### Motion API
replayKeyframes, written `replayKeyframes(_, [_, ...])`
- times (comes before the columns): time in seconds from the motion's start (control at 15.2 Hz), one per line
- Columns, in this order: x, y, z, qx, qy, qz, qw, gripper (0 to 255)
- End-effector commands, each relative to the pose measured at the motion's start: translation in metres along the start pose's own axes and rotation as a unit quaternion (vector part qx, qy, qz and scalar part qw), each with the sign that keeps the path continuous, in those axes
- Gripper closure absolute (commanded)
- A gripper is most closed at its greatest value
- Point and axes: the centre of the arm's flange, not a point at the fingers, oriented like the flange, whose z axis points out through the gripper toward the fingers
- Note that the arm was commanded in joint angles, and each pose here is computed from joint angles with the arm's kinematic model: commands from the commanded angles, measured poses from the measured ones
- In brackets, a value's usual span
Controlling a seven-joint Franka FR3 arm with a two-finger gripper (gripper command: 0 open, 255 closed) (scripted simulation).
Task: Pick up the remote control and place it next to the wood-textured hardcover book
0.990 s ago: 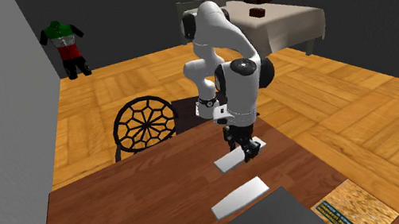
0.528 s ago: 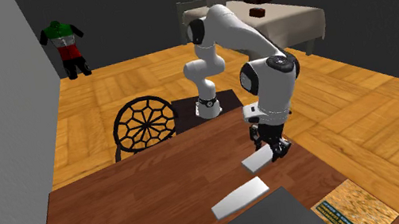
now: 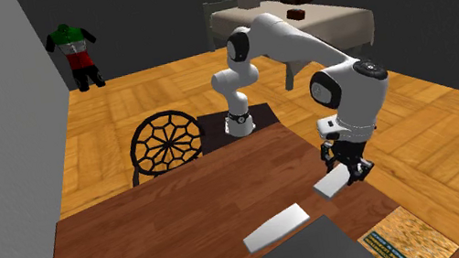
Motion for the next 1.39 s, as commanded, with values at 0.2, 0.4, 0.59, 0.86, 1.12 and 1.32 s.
replayKeyframes(0.2, [-0.004, -0.005, 0.024, 0.0, 0.0, 0.001, 1.0, 255])
replayKeyframes(0.4, [-0.004, -0.005, 0.04, 0.0, 0.0, 0.001, 1.0, 255])
replayKeyframes(0.59, [-0.004, -0.006, 0.056, 0.0, 0.0, 0.001, 1.0, 255])
replayKeyframes(0.86, [-0.005, -0.006, 0.077, 0.0, 0.0, 0.001, 1.0, 255])
replayKeyframes(1.12, [-0.005, -0.006, 0.077, 0.0, 0.0, 0.001, 1.0, 255])
replayKeyframes(1.32, [-0.005, -0.006, 0.077, 0.0, 0.0, 0.001, 1.0, 255])
